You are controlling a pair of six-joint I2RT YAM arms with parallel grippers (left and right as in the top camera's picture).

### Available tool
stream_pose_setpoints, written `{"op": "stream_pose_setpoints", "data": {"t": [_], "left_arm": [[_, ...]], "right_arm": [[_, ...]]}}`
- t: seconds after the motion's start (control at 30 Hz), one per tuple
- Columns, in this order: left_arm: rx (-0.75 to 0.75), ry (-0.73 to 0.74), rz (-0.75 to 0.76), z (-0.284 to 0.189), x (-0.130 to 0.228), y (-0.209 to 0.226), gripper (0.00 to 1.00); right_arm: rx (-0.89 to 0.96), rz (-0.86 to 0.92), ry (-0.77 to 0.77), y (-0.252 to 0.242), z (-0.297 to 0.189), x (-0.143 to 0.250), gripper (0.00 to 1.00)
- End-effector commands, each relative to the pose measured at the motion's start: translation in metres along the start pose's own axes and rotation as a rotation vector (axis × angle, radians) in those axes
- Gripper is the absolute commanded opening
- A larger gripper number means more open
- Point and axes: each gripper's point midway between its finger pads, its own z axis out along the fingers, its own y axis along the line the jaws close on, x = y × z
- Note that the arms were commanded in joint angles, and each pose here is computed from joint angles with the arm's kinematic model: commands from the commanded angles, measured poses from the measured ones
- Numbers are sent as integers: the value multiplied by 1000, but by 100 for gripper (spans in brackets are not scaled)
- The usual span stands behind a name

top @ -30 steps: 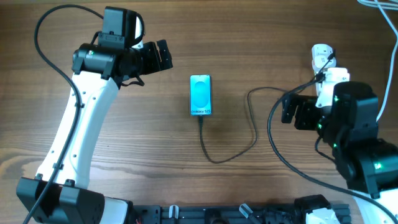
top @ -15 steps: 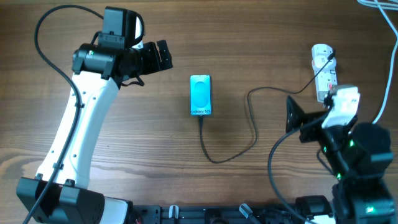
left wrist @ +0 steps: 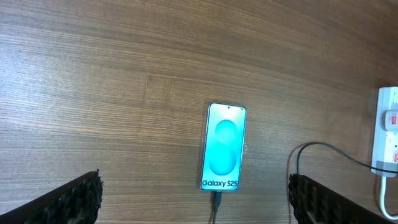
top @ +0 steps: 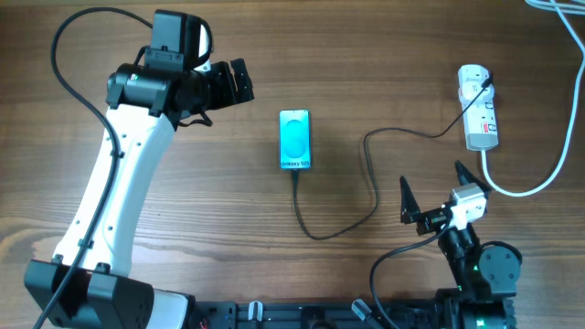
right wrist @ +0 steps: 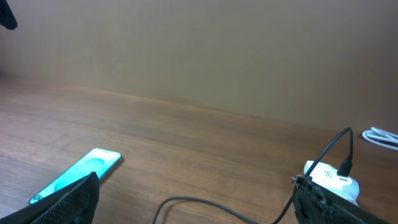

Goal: Plug charger to phone and switch on socket

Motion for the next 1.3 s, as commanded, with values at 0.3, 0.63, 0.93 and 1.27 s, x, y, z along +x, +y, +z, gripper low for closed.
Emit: {"op": "stream_pose_setpoints", "data": {"t": [0.3,0.63,0.93,1.27], "left_arm": [[-7,2,-9,3,0,1,100],[-7,2,-9,3,0,1,100],[-7,2,-9,3,0,1,100],[-7,2,-9,3,0,1,100]], "right_arm": [[145,90,-6,-25,0,12,100],[198,59,4,-34,-1,14,100],[196,58,1,-33,-1,13,100],[195,58,1,-33,-1,13,100]]}}
